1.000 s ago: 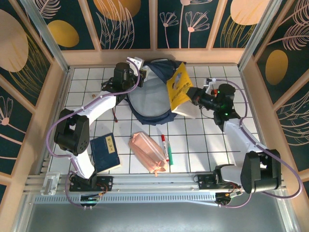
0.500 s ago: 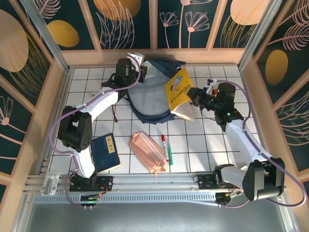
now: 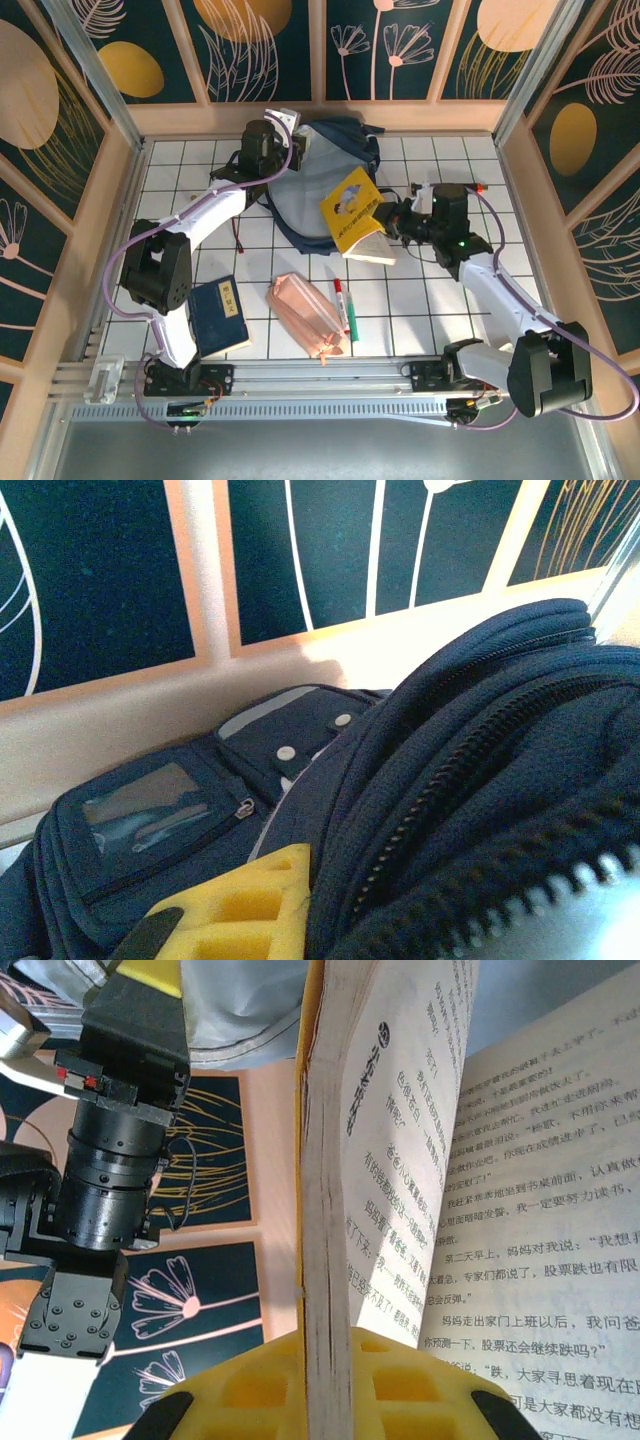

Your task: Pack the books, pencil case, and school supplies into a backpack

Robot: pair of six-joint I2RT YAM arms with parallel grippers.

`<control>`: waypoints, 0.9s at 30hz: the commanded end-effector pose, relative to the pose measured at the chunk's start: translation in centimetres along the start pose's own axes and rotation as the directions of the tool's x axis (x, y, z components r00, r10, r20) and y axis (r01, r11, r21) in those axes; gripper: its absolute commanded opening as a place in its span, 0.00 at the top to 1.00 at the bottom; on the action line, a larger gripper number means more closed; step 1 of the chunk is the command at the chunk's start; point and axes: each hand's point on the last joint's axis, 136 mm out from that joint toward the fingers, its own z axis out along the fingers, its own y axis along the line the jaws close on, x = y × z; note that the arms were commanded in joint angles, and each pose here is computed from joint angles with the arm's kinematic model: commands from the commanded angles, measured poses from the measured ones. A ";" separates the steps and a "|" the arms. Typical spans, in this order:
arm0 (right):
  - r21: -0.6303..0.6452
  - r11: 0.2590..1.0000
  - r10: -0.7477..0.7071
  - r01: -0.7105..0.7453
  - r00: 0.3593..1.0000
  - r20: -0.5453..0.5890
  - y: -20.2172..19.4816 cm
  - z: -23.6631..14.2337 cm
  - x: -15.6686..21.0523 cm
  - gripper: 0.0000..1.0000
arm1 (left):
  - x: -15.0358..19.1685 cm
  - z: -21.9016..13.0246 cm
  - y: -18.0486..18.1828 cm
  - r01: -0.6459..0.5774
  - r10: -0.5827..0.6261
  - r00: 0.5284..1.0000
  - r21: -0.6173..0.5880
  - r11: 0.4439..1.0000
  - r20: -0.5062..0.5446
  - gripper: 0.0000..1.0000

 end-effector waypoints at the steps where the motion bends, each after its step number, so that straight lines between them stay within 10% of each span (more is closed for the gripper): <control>1: -0.122 0.992 -0.019 0.022 1.000 0.019 2.3 1.4 -1.0 1.00 | -5.1 -1.2 -1.4 0.028 -0.038 0.989 0.071 0.997 0.141 1.00; 18: -0.261 0.964 0.013 0.045 0.976 0.218 4.5 7.7 -9.2 1.00 | -7.1 -3.0 -2.5 0.083 -0.105 0.981 0.133 0.988 0.164 1.00; 27: -0.138 0.990 0.024 0.009 0.970 0.241 -1.7 13.8 -10.3 1.00 | -7.8 -3.3 -3.1 0.101 -0.132 0.975 0.168 0.981 0.181 1.00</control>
